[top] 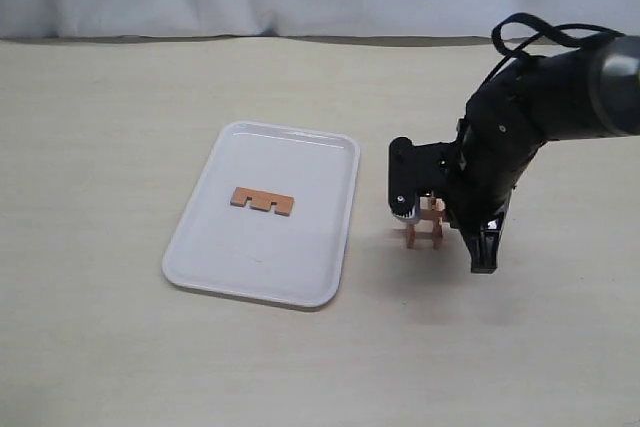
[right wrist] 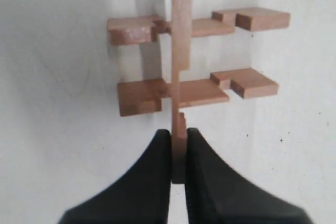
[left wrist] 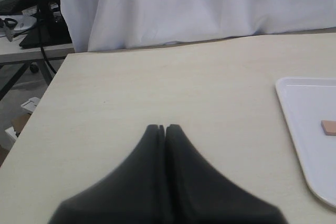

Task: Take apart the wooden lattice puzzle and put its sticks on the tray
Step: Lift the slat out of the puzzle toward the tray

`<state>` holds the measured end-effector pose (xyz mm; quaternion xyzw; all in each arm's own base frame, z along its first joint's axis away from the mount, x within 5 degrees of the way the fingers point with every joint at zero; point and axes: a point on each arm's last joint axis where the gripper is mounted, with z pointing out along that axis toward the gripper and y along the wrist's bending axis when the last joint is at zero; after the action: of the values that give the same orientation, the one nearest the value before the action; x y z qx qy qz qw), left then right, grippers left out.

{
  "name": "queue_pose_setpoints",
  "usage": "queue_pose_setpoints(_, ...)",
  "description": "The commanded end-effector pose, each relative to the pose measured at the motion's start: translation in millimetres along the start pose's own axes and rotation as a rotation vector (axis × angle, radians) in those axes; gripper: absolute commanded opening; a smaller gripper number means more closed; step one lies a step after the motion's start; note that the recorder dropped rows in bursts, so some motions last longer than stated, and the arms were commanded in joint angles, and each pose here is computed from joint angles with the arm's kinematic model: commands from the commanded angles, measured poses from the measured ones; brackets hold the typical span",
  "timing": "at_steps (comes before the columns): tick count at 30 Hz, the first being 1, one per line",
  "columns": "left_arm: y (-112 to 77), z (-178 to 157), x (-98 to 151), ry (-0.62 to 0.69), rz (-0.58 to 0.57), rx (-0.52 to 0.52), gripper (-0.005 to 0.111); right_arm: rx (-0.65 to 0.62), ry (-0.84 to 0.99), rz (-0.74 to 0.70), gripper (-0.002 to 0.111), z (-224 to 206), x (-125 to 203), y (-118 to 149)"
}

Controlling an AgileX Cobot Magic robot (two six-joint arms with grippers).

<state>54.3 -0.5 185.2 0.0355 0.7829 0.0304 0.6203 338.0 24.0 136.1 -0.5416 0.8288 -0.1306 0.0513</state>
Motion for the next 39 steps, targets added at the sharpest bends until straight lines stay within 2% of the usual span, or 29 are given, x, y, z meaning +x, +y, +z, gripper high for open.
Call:
queue_pose_setpoints(1,0.1,0,0,-0.009,0.002,-0.001,0.0,0.033,-0.012,0.016,0.004,-15,3,-3)
queue_pose_setpoints(10,0.1,0,0,-0.009,0.002,-0.001,0.0,0.097,-0.054,0.067,0.004,-41,6,-8)
queue_pose_setpoints(19,0.1,0,0,-0.009,0.002,-0.001,0.0,0.122,-0.079,0.129,0.004,-47,6,-9)
queue_pose_setpoints(24,0.1,0,0,-0.009,0.002,-0.001,0.0,0.15,-0.169,0.191,0.004,-49,-2,-13)
queue_pose_setpoints(31,0.1,0,0,-0.009,0.002,-0.001,0.0,0.166,-0.439,0.479,0.004,-56,-21,-21)
queue_pose_setpoints(35,0.1,0,0,-0.009,0.002,-0.001,0.0,0.146,-0.581,0.73,0.004,-57,-30,-28)
queue_pose_setpoints(39,0.1,0,0,-0.009,0.002,-0.001,0.0,0.092,-0.643,0.931,0.004,-52,-34,-30)
